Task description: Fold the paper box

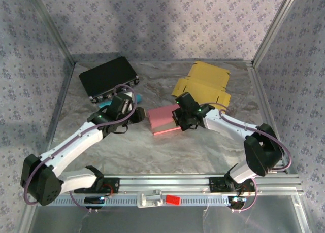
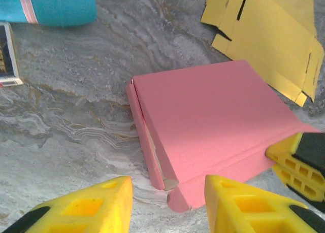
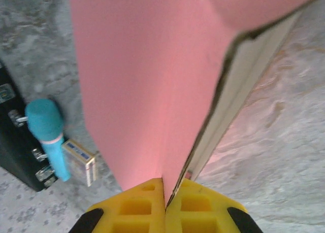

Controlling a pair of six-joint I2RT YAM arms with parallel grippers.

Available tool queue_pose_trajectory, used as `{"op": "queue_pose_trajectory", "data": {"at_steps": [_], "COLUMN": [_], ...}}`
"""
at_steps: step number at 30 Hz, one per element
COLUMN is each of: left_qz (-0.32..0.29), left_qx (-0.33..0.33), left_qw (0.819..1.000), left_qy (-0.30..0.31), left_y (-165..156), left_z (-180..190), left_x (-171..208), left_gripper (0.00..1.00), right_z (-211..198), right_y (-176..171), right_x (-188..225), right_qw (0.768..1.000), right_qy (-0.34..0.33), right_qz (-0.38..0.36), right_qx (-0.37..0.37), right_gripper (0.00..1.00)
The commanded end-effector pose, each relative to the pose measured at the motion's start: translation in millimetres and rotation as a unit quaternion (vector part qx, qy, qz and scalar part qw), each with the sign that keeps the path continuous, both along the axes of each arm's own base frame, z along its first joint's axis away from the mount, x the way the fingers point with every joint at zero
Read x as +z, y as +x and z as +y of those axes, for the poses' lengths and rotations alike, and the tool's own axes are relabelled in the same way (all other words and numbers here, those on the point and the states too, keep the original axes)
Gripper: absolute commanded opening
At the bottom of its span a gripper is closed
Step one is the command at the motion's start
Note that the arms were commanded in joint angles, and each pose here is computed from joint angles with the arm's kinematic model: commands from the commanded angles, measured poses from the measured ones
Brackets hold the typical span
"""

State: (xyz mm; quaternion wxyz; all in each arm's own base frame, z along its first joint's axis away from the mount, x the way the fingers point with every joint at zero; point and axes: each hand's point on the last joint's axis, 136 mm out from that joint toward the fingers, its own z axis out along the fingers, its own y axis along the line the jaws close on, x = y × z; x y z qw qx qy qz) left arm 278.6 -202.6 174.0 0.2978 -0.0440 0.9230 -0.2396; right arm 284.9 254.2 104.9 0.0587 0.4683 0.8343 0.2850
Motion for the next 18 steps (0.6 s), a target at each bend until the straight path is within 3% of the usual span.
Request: {"op": "queue_pose_trajectory", "data": {"at_steps": [1,5,12,18], "left_qz": [0.029,0.079,0.13,0.152], "left_qx": [-0.001,0.007,0.019,0.019], "left_qw": [0.999,0.996,0.989,0.985], "left_qy": [-0.025,-0.038,-0.073,-0.085], "left_y": [3,4,8,11], "left_z": [-10,-17,-29,-38], "left_x": [-12,-33,-53,-59], "left_gripper": [0.41,0.42,0.44,0.43], "right_z": [-3,-7,-30,-62], "right_y": [-10,-17,-27,-43], "right_x": [-7,-12,11,44], "right_qw": [1.0,1.0,0.995,0.985], "right_qy": [-0.004,-0.012,-0.072,-0.122], "right_qz": [-0.003,0.008,0.006,-0.019], "right_qx": [0.02,0.024,0.068,0.12], "right_gripper": [0.08,0.18,0.54,0.64]}}
